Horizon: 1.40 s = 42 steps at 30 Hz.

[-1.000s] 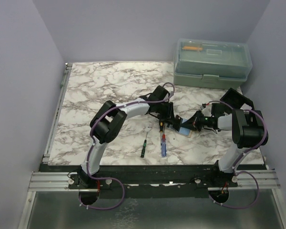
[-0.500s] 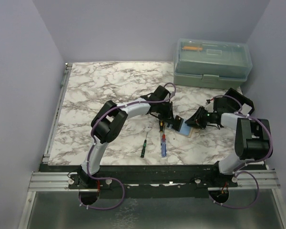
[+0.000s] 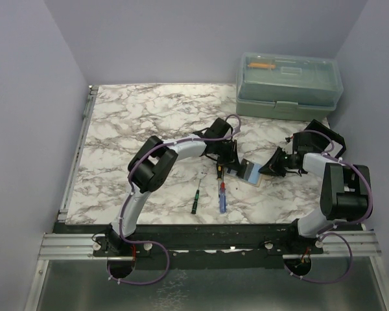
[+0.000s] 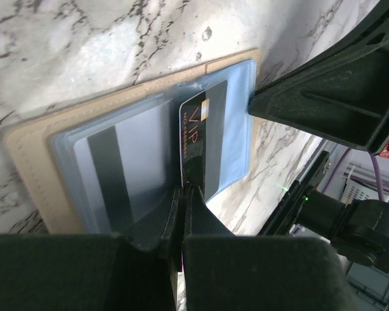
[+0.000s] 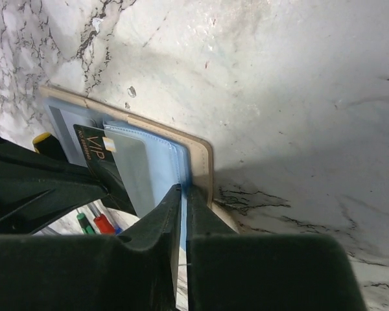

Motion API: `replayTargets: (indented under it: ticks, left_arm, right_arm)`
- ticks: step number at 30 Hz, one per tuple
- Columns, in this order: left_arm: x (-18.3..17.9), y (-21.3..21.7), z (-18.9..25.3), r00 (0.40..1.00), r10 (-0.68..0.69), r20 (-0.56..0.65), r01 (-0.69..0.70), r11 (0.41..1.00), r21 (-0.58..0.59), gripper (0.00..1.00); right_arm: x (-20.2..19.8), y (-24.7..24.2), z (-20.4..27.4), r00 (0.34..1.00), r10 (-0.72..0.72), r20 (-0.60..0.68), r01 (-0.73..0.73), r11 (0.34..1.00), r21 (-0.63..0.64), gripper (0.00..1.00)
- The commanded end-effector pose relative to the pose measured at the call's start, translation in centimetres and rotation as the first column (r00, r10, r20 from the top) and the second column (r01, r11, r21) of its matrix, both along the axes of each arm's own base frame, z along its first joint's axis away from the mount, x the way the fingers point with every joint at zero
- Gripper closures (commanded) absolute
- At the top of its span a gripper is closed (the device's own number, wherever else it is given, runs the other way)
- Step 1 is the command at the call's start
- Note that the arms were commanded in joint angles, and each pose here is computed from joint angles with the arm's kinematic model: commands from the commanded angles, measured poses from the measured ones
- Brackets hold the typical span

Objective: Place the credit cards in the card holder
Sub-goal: Insert the credit card into the card holder.

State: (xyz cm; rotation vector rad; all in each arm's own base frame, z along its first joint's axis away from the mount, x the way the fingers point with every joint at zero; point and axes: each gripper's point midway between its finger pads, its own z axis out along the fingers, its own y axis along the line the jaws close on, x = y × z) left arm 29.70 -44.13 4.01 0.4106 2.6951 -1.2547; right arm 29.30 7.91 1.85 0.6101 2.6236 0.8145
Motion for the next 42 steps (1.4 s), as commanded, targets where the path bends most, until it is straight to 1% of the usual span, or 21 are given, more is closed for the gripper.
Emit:
replayTargets:
  ticks: [1, 7, 8, 12, 14, 16, 20, 22, 25, 28, 31, 34, 38, 40, 42]
  left_arm:
    - [-1.7, -0.7, -2.5, 0.997, -0.039, -0.065, 0.040, 0.999, 0.020, 1.00]
    - [-3.3, -2.4, -2.1, 0.996, -0.064, -0.068, 0.064, 0.998, 0.009, 1.00]
    - [-3.3, -2.4, -1.9, 0.996, -0.062, -0.063, 0.063, 0.998, 0.009, 0.98]
    - [-2.8, -1.6, -1.1, 0.999, -0.037, -0.020, 0.038, 0.998, 0.049, 0.71]
    - [-2.6, -1.1, -0.6, 1.000, -0.030, 0.009, 0.030, 0.997, 0.071, 0.65]
    - [-2.2, -0.6, -0.3, 0.999, -0.016, 0.041, 0.012, 0.996, 0.093, 0.63]
    - [-2.0, -0.5, -0.4, 0.997, -0.014, 0.080, 0.005, 0.993, 0.119, 0.63]
    - [-2.6, -1.2, -0.7, 0.998, -0.033, 0.058, 0.026, 0.993, 0.113, 0.64]
    - [-4.6, -3.2, -0.7, 0.997, -0.081, 0.018, 0.080, 0.993, 0.083, 0.65]
    - [-5.5, -4.5, 0.0, 0.995, -0.102, 0.013, 0.101, 0.993, 0.059, 0.61]
    - [-4.7, -4.1, 0.9, 0.994, -0.098, 0.039, 0.096, 0.994, 0.050, 0.53]
    - [-3.7, -2.8, 1.7, 0.995, -0.086, 0.041, 0.084, 0.995, 0.047, 0.45]
    - [-2.5, -0.9, 3.2, 0.996, -0.073, 0.054, 0.071, 0.997, 0.039, 0.38]
    - [-2.0, 0.0, 4.3, 0.996, -0.066, 0.058, 0.064, 0.998, 0.028, 0.35]
    - [-1.7, 1.0, 5.2, 0.997, -0.058, 0.059, 0.057, 0.998, 0.019, 0.32]
  right_arm:
    - [-1.3, -0.1, -2.1, 0.999, 0.013, -0.053, -0.014, 1.000, -0.019, 0.93]
    - [-1.1, -0.1, -2.4, 0.999, 0.020, -0.050, -0.021, 1.000, -0.022, 0.95]
    - [-1.2, -0.2, -2.5, 0.998, 0.020, -0.052, -0.022, 0.999, -0.024, 0.95]
    - [-1.3, -0.3, -2.7, 0.998, 0.023, -0.059, -0.025, 0.999, -0.036, 0.96]
    - [-1.3, -0.3, -2.7, 0.998, 0.026, -0.055, -0.028, 0.999, -0.034, 0.96]
    - [-1.3, -0.3, -2.7, 0.998, 0.027, -0.057, -0.029, 0.999, -0.034, 0.96]
    - [-1.4, -0.2, -2.8, 0.998, 0.030, -0.061, -0.031, 0.999, -0.028, 0.96]
    - [-1.5, -0.1, -2.7, 0.998, 0.030, -0.060, -0.032, 0.999, -0.026, 0.97]
    - [-1.5, -0.2, -2.6, 0.998, 0.025, -0.058, -0.026, 0.999, -0.027, 0.97]
    - [-1.7, -0.2, -2.6, 0.998, 0.018, -0.065, -0.020, 0.999, -0.030, 0.97]
    - [-1.6, -0.5, -2.3, 0.998, 0.004, -0.062, -0.007, 0.999, -0.048, 0.96]
    - [-1.4, -1.1, -1.7, 0.999, -0.007, -0.050, 0.003, 0.997, -0.081, 0.88]
    - [-0.9, -1.5, -0.1, 1.000, 0.001, -0.016, -0.002, 0.994, -0.111, 0.73]
    - [-0.8, -1.5, 0.6, 1.000, 0.013, 0.002, -0.013, 0.993, -0.118, 0.68]
    - [-0.7, -1.4, 1.0, 0.999, 0.032, 0.015, -0.030, 0.993, -0.114, 0.67]
